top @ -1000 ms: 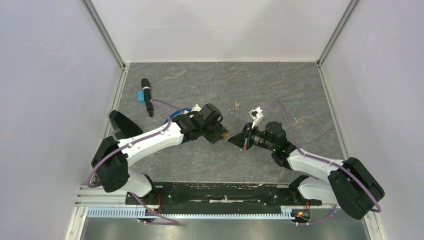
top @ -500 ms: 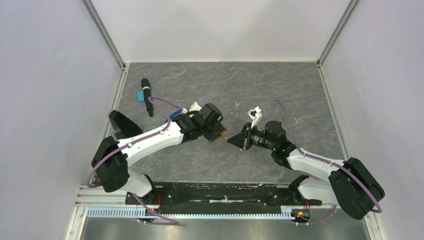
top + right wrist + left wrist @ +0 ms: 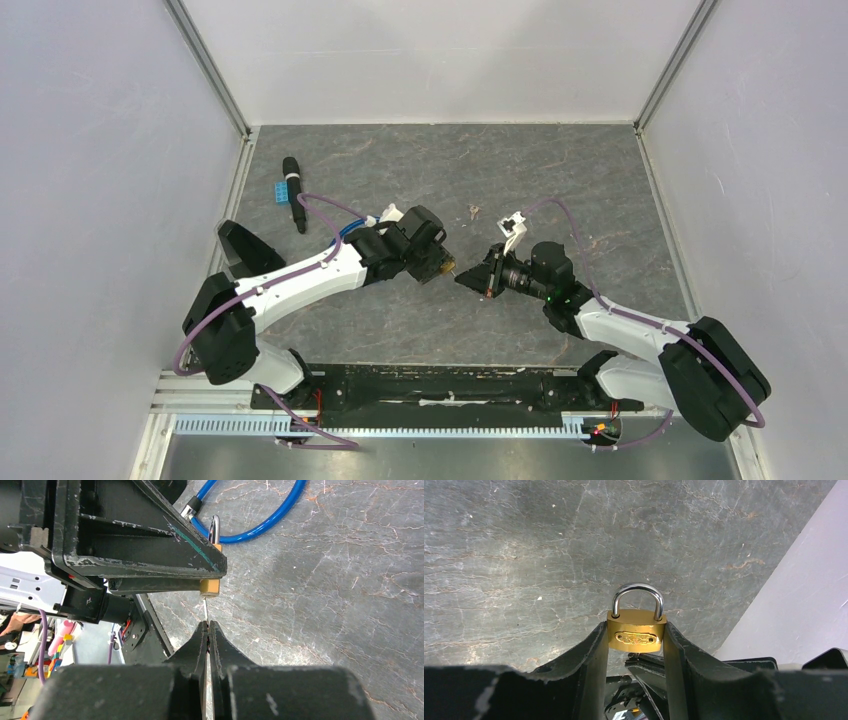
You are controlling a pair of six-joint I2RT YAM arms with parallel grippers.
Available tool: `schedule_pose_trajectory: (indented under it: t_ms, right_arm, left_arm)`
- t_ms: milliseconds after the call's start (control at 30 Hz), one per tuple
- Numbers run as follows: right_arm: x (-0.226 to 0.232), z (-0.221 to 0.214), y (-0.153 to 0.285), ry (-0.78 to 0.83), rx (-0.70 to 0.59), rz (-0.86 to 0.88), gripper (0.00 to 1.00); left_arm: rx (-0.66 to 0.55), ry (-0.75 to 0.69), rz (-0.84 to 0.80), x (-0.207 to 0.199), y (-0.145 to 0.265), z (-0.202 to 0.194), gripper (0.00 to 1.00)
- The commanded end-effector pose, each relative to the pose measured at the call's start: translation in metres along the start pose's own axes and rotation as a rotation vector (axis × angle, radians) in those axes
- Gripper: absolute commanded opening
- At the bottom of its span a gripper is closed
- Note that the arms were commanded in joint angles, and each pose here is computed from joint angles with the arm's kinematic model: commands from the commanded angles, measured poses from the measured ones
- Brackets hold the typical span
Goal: Unlock with the key
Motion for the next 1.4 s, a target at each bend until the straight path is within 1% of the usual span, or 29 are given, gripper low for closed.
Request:
schedule_pose_trajectory:
  t_ms: [0, 833, 1367]
  right_arm:
    - [0.007, 0.014, -0.002, 0.028, -0.067, 0.028, 0.0]
    - [-0.003, 0.015, 0.007, -0.001, -0.112, -0.02, 0.0]
    - [0.002, 0.015, 0.006, -0.025, -0.116, 0.039, 0.0]
  left_arm:
    - [0.003, -0.019, -0.103, -0.017, 0.012, 0.001, 0.02]
    - [0.012, -0.013, -0.115, -0.013, 0.011, 0.0, 0.02]
    - [0.024, -0.015, -0.138, -0.015, 0.011, -0.003, 0.02]
Point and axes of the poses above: each gripper's point midway between its finger pads, its own y axis back along the fingers, its own x axis along the line the jaws close on, z = x × y, the point moved 10 cm from there along y, back along the fingers, and after that the axes turned 1 degree about -y, right-handed, at the moved point
